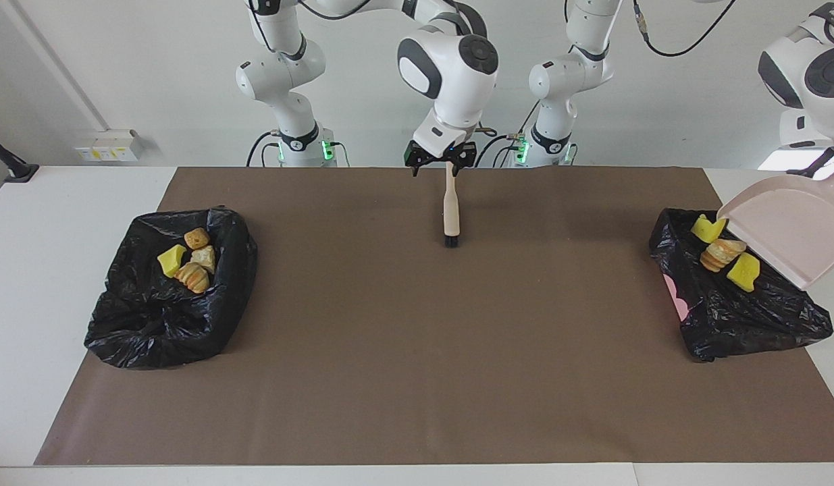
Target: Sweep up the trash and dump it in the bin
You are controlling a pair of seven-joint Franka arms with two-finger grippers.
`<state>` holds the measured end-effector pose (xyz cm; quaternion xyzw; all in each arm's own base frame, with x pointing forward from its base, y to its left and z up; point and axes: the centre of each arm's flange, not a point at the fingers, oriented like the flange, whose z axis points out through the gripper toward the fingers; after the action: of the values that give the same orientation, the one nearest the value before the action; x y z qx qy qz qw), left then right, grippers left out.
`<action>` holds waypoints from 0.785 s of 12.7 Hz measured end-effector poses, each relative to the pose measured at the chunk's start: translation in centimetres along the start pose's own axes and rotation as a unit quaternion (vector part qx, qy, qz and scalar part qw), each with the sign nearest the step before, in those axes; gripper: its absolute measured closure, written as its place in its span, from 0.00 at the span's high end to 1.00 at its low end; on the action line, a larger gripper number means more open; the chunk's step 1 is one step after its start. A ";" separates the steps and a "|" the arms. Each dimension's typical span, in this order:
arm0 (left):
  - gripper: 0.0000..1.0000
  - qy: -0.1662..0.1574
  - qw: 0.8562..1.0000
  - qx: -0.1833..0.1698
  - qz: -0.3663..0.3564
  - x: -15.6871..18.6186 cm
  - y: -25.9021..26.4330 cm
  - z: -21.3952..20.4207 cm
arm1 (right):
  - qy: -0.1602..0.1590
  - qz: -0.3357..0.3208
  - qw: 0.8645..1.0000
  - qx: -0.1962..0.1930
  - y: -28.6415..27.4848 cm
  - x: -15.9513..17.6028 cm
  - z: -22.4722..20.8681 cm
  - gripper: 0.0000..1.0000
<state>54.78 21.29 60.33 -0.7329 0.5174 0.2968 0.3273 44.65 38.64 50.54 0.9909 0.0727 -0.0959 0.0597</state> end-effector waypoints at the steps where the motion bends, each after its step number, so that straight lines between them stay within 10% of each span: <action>1: 0.31 0.001 1.000 0.010 0.001 -0.2 -0.5 -0.7 | 0.004 -0.017 1.000 0.005 2.5 0.4 -1.4 1.00; 5: 0.31 0.016 0.999 0.041 -0.008 -0.4 -2.5 -3.8 | 0.017 -0.053 0.998 0.023 10.9 2.4 -5.4 1.00; 10: 0.31 0.167 0.985 0.015 -0.049 1.1 -2.5 -5.0 | 0.042 -0.060 0.997 0.039 20.5 3.9 -7.7 1.00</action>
<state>57.93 17.34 62.93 -0.7919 0.5324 0.1460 0.2610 53.00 20.01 59.40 0.9895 0.1309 -0.0606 0.0121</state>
